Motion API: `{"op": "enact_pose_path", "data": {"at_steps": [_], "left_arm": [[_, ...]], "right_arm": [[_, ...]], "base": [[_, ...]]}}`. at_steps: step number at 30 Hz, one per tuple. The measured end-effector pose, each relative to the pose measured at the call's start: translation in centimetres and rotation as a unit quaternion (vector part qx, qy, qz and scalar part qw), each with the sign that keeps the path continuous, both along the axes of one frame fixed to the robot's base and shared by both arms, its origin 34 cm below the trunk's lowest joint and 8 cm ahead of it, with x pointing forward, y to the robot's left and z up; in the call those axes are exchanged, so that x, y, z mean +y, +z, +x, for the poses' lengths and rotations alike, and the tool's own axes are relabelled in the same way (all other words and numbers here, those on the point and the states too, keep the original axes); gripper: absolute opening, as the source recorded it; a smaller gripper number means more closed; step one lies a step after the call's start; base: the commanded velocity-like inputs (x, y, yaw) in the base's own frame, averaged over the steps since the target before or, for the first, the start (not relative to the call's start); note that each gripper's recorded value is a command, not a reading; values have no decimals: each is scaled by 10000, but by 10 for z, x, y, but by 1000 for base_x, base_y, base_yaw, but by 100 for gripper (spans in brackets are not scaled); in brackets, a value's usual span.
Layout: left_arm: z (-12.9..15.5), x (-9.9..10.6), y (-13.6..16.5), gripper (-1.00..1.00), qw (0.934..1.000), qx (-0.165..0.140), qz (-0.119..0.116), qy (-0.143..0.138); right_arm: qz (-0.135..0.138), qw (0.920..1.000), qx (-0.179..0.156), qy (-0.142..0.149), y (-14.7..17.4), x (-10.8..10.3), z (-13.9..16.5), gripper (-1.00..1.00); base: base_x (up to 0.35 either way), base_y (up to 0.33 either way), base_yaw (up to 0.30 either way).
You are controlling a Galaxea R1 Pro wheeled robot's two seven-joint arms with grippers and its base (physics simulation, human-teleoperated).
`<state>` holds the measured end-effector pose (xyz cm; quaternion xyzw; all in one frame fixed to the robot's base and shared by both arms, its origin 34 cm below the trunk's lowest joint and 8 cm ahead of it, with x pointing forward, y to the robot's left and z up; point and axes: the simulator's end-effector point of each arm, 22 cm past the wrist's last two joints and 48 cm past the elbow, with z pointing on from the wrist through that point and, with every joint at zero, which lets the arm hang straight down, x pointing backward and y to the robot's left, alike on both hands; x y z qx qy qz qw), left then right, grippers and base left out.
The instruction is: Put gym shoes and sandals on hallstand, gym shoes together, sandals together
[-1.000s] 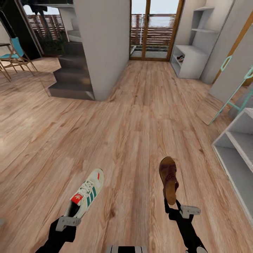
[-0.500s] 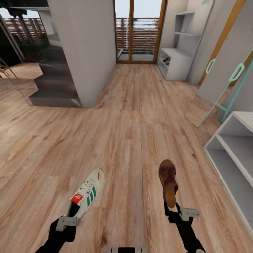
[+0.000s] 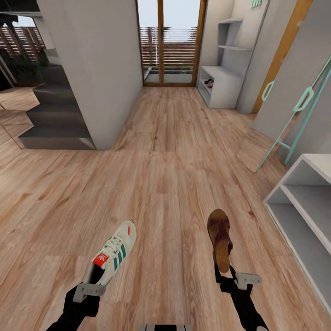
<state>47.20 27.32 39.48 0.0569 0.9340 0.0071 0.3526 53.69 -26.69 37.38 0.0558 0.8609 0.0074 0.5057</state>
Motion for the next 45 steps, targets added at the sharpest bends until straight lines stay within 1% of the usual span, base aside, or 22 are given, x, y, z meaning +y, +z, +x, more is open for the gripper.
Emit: {"op": "enact_pose_path", "data": {"at_steps": [14,45], "left_arm": [[4,1,7,-100,10000,-98,4,6],[5,1,10,-100,9999,-134,6,9]], "right_arm": [[0,10000,-95,1,8,0,4,-100],[1,9999,-119,7,10,0,5,-100]], "base": [[331,0,0],[332,0,0]]}}
